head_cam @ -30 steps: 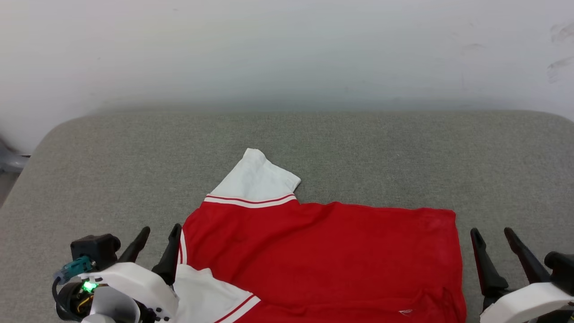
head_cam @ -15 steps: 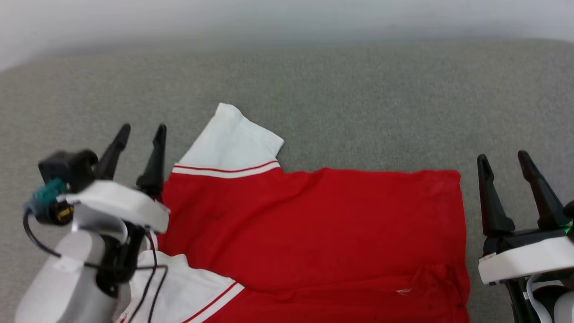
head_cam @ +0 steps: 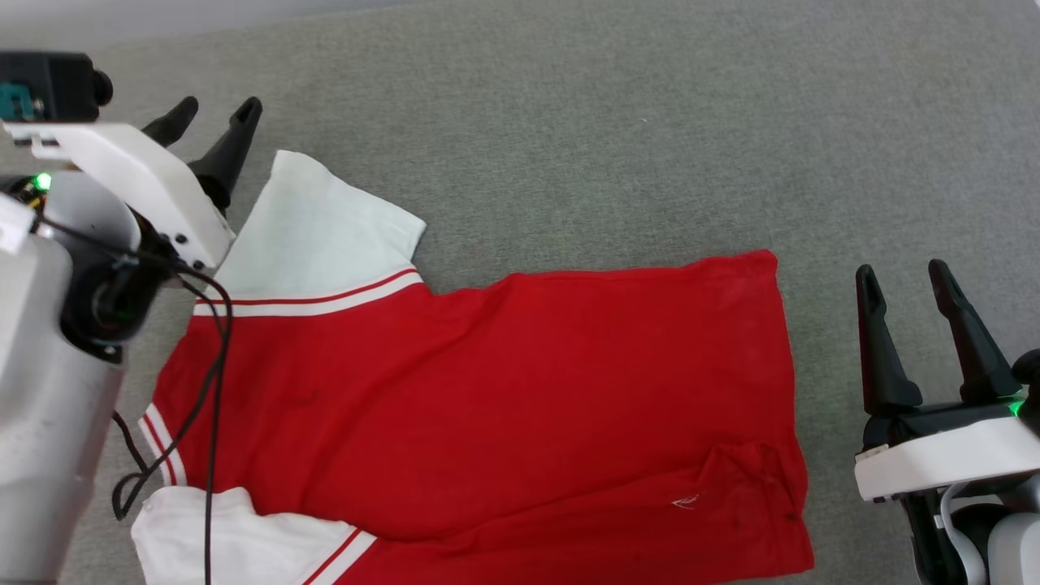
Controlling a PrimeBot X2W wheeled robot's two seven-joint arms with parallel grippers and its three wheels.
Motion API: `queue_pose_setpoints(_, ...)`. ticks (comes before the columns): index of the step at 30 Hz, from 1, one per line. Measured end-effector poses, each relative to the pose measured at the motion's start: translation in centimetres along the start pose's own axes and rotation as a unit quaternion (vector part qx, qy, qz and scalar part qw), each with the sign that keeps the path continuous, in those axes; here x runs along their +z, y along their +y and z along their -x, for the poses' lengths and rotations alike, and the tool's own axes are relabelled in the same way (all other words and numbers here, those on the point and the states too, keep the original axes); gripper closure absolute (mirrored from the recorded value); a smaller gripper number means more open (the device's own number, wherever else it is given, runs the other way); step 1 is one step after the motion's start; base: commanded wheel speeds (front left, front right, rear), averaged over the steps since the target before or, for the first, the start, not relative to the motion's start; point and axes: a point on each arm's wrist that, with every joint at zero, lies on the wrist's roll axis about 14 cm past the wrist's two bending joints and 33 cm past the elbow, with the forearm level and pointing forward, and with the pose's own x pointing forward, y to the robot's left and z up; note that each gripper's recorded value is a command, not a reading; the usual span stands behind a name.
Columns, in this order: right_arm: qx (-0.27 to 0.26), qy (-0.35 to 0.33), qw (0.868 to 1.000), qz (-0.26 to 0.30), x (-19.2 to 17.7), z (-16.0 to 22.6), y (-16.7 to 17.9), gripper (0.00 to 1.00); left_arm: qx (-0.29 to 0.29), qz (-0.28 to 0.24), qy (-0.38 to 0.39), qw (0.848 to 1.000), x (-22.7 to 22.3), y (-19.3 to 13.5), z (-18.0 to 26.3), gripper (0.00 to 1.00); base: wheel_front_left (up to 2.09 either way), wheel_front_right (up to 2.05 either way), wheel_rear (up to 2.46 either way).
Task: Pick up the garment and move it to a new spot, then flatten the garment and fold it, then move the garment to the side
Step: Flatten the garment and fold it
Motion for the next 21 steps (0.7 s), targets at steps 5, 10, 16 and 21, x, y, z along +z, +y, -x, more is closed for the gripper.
queue_pose_setpoints(5, -0.016, 0.01, 1.0, -0.005, -1.0, 0.1, -1.1, 0.0, -0.002, 0.027, 0.121, 0.992, -2.7, 0.5, -1.9, 0.0, 0.0, 0.0, 0.0)
queue_pose_setpoints(10, -0.026, 0.015, 0.999, -0.015, -2.1, -0.2, -1.6, 0.0, 0.009, 0.036, 0.216, 0.976, -5.4, 1.6, -3.0, 0.0, 0.0, 0.0, 0.0)
queue_pose_setpoints(16, -0.039, 0.032, 0.998, -0.027, -3.9, 0.0, -2.3, 0.0, 0.009, 0.048, 0.295, 0.954, -9.2, 1.4, -3.9, 0.0, 0.0, 0.0, 0.0)
queue_pose_setpoints(21, -0.052, 0.039, 0.997, -0.032, -4.6, 0.4, -3.0, 0.0, 0.015, 0.056, 0.358, 0.932, -11.5, 1.5, -3.8, 0.0, 0.0, 0.0, 0.0)
